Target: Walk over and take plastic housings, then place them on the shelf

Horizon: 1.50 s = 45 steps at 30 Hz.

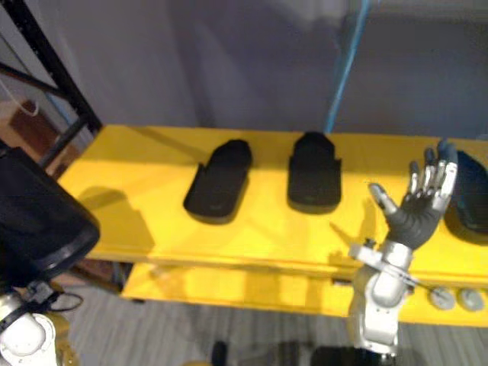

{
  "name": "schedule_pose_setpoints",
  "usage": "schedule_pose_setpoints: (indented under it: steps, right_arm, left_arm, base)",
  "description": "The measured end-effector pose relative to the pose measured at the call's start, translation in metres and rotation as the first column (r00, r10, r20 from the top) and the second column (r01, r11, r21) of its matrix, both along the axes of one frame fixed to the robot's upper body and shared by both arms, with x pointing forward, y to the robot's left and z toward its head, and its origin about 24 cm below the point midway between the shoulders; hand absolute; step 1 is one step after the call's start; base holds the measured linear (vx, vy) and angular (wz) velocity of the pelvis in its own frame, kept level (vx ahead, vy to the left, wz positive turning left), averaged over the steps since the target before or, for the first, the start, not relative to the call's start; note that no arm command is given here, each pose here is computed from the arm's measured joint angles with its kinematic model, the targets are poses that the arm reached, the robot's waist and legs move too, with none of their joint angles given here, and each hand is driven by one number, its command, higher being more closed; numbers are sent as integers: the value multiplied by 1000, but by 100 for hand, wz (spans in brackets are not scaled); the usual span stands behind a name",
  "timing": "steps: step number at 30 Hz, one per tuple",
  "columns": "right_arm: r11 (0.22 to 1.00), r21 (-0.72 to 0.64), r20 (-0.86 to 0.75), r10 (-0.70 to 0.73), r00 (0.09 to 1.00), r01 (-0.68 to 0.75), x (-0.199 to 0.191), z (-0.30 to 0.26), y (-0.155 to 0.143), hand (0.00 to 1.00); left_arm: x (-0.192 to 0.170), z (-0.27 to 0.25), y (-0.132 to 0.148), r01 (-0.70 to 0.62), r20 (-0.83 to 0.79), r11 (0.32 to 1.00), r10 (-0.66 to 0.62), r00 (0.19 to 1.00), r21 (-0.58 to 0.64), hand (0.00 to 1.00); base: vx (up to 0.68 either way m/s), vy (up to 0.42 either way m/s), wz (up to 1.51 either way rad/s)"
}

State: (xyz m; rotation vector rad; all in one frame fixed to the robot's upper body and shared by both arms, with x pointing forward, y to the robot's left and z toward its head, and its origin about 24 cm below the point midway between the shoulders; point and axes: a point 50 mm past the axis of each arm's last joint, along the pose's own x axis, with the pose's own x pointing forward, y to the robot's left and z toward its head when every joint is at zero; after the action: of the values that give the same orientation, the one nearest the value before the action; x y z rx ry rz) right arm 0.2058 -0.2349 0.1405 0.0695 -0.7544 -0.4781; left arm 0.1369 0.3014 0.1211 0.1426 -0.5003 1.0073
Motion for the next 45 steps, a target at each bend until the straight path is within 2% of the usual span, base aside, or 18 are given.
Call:
schedule_pose_setpoints:
  steps: [4,5,7,9,12,14,20,25,32,36,40,45]
  right_arm:
    - [990,-21,-10,-140,990,140,-11,-1,-19,0]
    - [966,-16,-12,-257,966,256,-21,-1,-35,0]
    - [943,-10,-6,-334,943,334,-27,1,-44,0]
    - [877,29,-11,-480,877,480,-44,0,-65,0]
    - [794,36,-77,-603,794,606,-62,-7,-83,0]
    - [773,22,-137,-625,768,634,-67,-15,-89,0]
    - [724,-68,-359,-660,660,686,-94,-51,-104,0]
    - [639,-91,-542,-675,500,764,-130,-91,-128,0]
    - [616,-135,-727,-594,344,776,-160,-140,-134,0]
    - [600,-110,-801,-526,287,792,-173,-164,-132,0]
    - [579,-76,-850,-463,250,811,-185,-181,-130,0]
    - [628,-57,-895,-377,239,776,-184,-196,-125,0]
  left_arm:
    - [-3,2,3,-20,4,1000,20,1000,8,100]
    - [-3,2,4,-24,0,1000,24,1000,16,100]
    - [-3,3,4,-24,0,1000,24,1000,19,100]
    - [-2,6,5,-28,-34,997,31,999,68,100]
    - [2,12,9,-16,-116,988,34,993,155,100]
    - [5,14,12,16,-182,982,18,983,187,100]
    - [11,-1,35,103,-451,973,1,893,205,100]
    - [24,-11,79,120,-664,978,25,747,171,100]
    - [43,-1,127,74,-765,990,45,643,120,100]
    - [51,9,149,42,-802,996,39,596,80,100]
    - [67,18,157,60,-838,996,20,546,63,100]
    - [80,22,161,60,-857,998,-19,515,14,100]
  base:
    - [-3,-7,-23]
    - [13,0,-6]
    - [10,-3,-8]
    - [8,-4,-19]
    - [-1,0,-23]
    - [-16,6,-22]
    - [-2,8,-28]
    - [26,-2,-20]
    - [45,7,-16]
    - [61,-13,-13]
    - [33,-5,-1]
    - [-12,-7,0]
